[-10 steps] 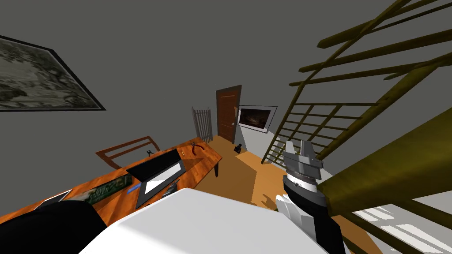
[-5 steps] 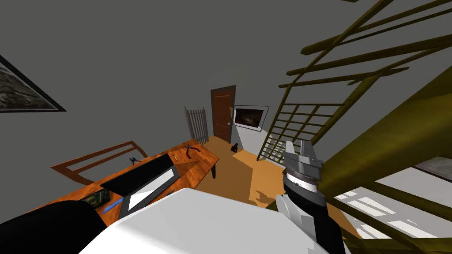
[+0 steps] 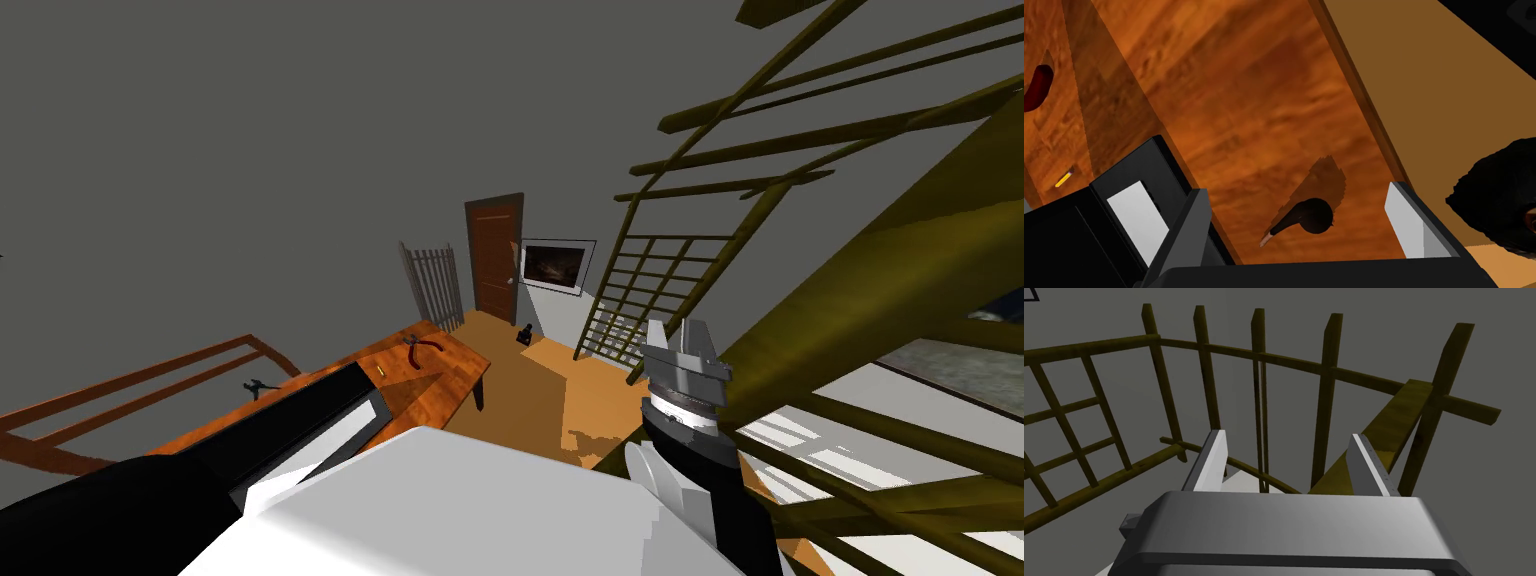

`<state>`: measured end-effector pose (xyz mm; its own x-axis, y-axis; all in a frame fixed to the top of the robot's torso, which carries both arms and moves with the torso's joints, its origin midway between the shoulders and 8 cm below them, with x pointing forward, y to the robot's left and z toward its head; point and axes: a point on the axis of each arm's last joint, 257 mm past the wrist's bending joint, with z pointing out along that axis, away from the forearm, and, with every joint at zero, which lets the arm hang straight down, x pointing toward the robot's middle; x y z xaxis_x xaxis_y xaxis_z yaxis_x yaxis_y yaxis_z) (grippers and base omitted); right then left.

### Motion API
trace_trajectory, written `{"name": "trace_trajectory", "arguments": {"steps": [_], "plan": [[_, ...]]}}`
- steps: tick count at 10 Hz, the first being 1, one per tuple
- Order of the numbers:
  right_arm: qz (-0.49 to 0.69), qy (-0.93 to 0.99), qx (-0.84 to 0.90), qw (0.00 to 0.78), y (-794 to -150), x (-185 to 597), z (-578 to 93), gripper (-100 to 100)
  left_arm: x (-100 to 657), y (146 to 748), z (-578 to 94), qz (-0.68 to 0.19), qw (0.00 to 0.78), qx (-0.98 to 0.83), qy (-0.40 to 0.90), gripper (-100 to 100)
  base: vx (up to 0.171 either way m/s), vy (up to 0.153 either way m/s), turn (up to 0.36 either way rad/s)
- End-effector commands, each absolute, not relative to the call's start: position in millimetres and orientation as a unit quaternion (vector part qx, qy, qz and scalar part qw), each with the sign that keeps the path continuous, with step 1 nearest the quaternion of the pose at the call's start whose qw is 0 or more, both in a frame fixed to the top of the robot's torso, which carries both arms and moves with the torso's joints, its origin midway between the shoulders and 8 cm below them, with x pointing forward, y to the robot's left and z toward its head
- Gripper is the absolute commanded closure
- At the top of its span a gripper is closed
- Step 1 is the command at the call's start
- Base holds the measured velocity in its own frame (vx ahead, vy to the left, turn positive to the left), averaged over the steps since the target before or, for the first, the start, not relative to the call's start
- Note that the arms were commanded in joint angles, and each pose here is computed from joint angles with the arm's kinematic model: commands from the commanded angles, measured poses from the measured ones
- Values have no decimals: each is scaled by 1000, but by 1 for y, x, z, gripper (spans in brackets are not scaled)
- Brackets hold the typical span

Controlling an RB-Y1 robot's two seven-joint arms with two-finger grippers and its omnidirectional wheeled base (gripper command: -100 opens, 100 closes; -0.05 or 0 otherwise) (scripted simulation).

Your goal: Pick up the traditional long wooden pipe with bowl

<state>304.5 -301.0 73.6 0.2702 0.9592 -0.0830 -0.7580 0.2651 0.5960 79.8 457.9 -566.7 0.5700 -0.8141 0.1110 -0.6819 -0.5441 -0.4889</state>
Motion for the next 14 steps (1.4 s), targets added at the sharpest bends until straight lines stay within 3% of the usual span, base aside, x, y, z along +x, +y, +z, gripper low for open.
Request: {"name": "trace_trajectory", "arguments": {"steps": [1,14], "plan": [[562,221,227,764,-301,304,74,0,54,456,-580,-143,176,-875,428,-100,60,52,-252],[562,222,227,764,-301,304,74,0,-74,453,-614,-46,86,-915,391,-100,34,34,-118]]}}
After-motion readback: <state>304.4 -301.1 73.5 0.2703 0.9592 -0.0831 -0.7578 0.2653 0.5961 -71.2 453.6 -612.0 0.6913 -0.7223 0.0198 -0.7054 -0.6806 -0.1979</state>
